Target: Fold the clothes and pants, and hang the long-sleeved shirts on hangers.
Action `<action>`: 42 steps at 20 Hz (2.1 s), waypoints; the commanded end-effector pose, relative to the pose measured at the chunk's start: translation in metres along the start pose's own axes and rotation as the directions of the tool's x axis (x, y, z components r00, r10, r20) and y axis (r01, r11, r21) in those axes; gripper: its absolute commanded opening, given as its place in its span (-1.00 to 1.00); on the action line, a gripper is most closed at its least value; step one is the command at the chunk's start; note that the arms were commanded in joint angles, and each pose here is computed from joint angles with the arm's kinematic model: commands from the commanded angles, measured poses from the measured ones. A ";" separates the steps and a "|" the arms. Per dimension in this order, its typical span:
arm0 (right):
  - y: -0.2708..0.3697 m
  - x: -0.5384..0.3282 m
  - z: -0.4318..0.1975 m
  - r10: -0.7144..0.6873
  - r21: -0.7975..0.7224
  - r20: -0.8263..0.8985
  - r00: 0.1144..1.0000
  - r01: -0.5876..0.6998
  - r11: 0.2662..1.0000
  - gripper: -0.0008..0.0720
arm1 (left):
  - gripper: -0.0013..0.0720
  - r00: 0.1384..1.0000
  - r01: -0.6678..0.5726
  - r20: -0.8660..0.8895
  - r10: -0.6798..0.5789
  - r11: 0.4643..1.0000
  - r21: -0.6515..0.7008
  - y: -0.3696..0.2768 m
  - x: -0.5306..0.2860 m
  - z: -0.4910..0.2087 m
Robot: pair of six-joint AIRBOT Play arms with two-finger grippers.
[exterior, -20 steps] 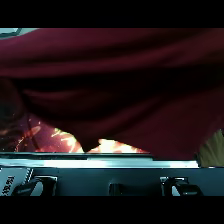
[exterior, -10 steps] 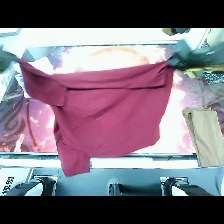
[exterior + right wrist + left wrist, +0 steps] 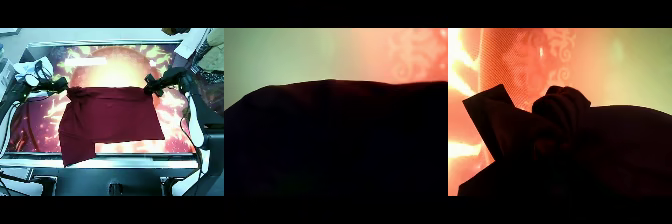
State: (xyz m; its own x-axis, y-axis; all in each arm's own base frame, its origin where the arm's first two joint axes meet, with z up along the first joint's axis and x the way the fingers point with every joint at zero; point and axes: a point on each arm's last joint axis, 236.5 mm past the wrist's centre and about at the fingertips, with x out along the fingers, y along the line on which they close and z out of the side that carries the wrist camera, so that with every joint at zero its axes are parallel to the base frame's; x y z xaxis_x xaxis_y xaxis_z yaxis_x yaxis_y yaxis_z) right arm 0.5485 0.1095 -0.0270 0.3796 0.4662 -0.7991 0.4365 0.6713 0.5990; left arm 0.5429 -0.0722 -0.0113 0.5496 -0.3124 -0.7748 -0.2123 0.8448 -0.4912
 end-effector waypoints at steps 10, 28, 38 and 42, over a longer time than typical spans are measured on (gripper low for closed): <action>-0.094 -0.170 -0.006 -0.063 -0.347 -0.134 0.989 0.012 0.938 0.02 | 0.34 0.990 -0.026 -0.138 0.029 0.999 0.025 0.072 -0.121 0.014; -0.249 -0.110 -0.163 -0.048 -0.071 -0.334 0.941 0.026 0.997 0.37 | 0.30 0.976 -0.112 -0.205 0.066 0.969 -0.222 0.146 -0.150 -0.072; -0.219 -0.073 -0.187 -0.067 -0.185 -0.407 0.911 -0.010 0.983 0.31 | 0.30 0.973 -0.115 -0.223 0.058 0.961 -0.250 0.146 -0.152 -0.077; -0.218 -0.075 -0.196 -0.074 -0.191 -0.443 0.894 -0.013 0.982 -0.35 | 0.30 0.969 -0.134 -0.240 0.055 0.935 -0.329 0.180 -0.160 -0.099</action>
State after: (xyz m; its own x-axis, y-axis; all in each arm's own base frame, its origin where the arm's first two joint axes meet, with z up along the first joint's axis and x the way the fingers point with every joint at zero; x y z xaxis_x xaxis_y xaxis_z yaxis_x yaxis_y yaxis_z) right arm 0.2710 0.0352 -0.1077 -0.0194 0.6201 -0.7843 0.2823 0.7559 0.5907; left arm 0.3539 0.0769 -0.0047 0.3353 -0.3498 -0.8747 -0.5127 0.7112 -0.4810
